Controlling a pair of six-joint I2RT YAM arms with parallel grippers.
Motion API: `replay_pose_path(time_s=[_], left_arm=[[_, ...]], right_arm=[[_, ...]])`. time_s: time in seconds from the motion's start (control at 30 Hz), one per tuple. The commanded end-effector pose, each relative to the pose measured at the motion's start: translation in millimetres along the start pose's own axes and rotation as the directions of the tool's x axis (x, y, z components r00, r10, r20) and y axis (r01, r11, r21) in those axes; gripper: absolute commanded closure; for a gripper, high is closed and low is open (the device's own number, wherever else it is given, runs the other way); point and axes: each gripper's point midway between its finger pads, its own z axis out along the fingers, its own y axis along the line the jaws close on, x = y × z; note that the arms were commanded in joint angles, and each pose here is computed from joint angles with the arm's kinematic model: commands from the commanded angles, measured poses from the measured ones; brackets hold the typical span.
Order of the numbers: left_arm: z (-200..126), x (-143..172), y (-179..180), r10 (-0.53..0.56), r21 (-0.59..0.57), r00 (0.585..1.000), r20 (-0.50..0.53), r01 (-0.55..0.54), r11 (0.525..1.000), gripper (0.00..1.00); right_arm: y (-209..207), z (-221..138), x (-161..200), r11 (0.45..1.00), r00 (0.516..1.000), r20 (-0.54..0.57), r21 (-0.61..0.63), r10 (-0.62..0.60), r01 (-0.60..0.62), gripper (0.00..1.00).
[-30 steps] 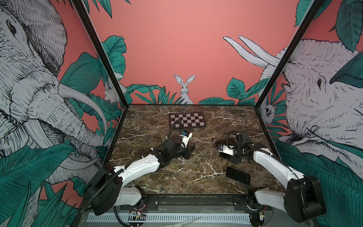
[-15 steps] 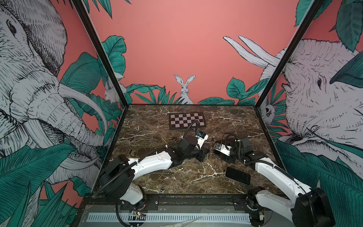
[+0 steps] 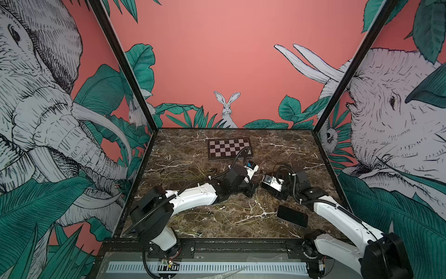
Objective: Plug wired earphones into phones
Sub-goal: Insert the wired earphone into the phone.
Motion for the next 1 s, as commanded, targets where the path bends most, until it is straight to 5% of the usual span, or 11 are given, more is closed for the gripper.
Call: replay_pose_path(time_s=[0.0,0.33,0.97], left_arm=[[-0.1,-5.1,-1.8,0.023,-0.013,1.000,-0.004,-0.023,1.000,1.00],[7.4,0.8,-0.3,0.014,-0.017,0.999,-0.047,-0.015,1.000,1.00],[-0.1,-7.2,5.1,0.006,-0.050,1.000,0.019,-0.005,0.999,1.00]], right_arm=[[-10.0,-6.7,-18.4,0.998,0.997,0.063,0.046,-0.041,0.038,0.33],[-3.7,-8.5,-20.3,0.997,0.995,0.073,0.041,-0.071,0.068,0.33],[0.9,-3.8,-15.2,0.997,0.996,0.047,0.018,-0.074,0.073,0.33]])
